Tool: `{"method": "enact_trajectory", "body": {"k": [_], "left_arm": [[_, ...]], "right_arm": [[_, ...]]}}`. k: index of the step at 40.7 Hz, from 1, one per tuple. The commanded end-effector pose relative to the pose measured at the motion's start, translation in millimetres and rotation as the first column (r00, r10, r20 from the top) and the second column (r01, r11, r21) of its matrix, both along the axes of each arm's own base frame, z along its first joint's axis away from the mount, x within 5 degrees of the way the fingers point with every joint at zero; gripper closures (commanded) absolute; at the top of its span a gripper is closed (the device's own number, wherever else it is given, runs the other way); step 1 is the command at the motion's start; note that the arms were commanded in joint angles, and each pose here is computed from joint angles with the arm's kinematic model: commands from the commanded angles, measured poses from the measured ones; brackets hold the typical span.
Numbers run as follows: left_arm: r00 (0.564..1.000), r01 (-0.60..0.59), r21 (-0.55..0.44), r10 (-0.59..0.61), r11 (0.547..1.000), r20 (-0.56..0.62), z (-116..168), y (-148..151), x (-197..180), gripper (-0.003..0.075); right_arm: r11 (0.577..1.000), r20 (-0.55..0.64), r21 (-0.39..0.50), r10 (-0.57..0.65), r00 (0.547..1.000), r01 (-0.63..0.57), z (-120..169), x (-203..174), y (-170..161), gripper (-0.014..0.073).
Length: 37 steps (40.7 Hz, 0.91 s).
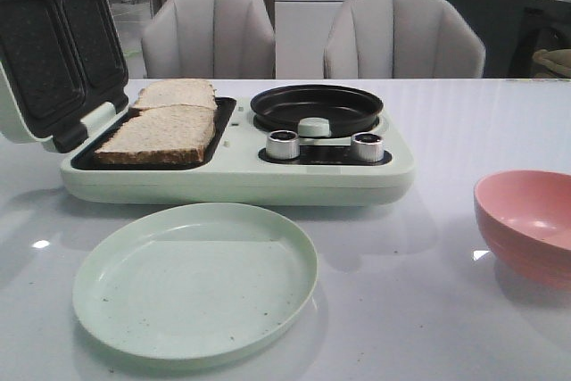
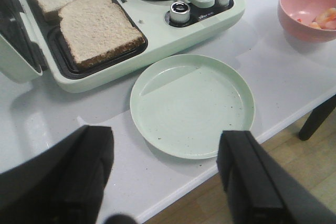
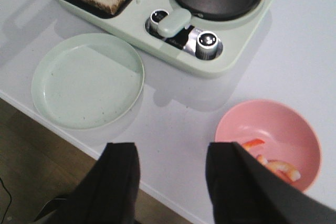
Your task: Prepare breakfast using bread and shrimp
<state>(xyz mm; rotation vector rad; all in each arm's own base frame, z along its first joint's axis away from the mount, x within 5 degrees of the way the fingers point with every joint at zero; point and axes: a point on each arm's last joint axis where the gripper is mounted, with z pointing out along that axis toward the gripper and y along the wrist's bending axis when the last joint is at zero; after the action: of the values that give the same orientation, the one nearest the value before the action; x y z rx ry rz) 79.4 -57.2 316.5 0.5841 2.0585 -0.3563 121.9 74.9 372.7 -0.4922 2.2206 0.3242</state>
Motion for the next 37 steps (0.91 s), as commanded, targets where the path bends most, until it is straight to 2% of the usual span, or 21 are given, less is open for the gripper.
{"method": "enact_trajectory", "body": {"k": [1, 13, 37], "left_arm": [[0.997, 0.027, -0.059, -0.022, 0.998, 0.077, 16.3, -3.0, 0.8, 0.0244], [0.997, 0.027, -0.059, -0.022, 0.998, 0.077, 16.3, -3.0, 0.8, 0.0244], [0.996, 0.040, -0.097, -0.032, 0.994, 0.078, 18.6, -5.3, 0.1, 0.0244]], "right_arm": [[0.999, 0.098, 0.043, -0.008, 0.995, 0.003, -1.0, -13.8, -10.8, 0.0175], [0.999, 0.107, 0.049, -0.008, 0.994, 0.003, -36.7, -44.0, -30.4, 0.0175], [0.999, 0.081, 0.032, -0.008, 0.997, 0.006, -41.8, -46.3, -32.0, 0.0175]]}}
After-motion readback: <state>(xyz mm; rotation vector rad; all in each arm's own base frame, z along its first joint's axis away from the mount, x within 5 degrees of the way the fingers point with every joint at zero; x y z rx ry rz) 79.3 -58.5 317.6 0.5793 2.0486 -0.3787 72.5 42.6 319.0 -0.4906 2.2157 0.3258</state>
